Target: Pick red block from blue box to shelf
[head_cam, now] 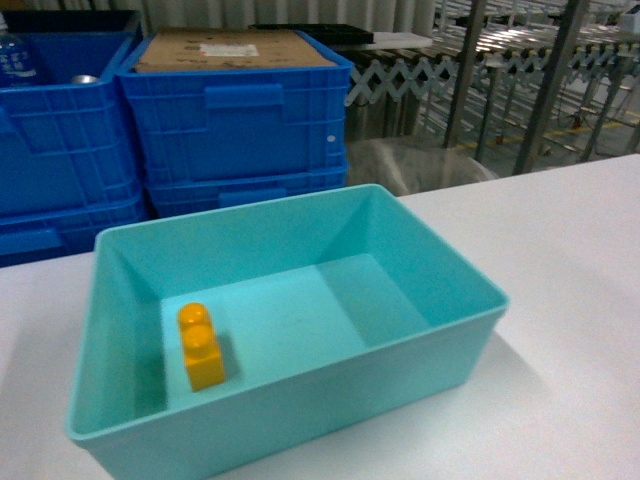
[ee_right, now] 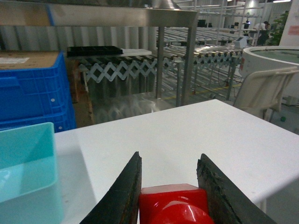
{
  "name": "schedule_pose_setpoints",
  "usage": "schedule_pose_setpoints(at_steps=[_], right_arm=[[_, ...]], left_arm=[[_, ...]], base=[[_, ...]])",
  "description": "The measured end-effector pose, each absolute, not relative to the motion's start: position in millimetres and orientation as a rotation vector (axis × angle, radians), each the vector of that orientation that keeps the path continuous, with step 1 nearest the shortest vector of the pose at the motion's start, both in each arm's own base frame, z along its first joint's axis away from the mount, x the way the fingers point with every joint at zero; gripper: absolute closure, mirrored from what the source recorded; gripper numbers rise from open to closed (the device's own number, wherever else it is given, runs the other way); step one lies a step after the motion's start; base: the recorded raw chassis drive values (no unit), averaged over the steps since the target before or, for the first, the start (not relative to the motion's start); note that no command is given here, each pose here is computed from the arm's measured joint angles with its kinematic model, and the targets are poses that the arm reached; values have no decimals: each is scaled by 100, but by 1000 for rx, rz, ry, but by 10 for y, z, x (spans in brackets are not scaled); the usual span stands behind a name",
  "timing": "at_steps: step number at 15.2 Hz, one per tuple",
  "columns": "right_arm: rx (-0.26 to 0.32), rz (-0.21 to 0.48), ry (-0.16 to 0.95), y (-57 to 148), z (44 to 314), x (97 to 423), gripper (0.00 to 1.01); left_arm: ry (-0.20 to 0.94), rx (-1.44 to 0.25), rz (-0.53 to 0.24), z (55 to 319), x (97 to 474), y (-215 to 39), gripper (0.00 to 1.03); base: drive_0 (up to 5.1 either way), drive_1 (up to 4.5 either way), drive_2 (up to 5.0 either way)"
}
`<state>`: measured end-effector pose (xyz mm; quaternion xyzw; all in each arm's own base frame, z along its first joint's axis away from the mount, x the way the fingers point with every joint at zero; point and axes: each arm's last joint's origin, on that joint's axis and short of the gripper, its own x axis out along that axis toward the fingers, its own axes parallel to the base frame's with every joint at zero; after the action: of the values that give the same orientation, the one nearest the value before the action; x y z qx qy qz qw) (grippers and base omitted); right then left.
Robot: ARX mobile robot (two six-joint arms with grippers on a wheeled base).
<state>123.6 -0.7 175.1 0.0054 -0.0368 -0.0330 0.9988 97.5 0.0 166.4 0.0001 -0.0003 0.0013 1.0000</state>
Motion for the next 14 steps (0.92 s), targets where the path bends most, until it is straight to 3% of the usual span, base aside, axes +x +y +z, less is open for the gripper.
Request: schedule_pose_setpoints(at_steps=[14], right_arm=[[11, -68, -75, -7, 1752, 1235, 72]], left_arm=[[0, 0, 1, 1663, 975, 0, 5]], base=[[-157, -157, -157]])
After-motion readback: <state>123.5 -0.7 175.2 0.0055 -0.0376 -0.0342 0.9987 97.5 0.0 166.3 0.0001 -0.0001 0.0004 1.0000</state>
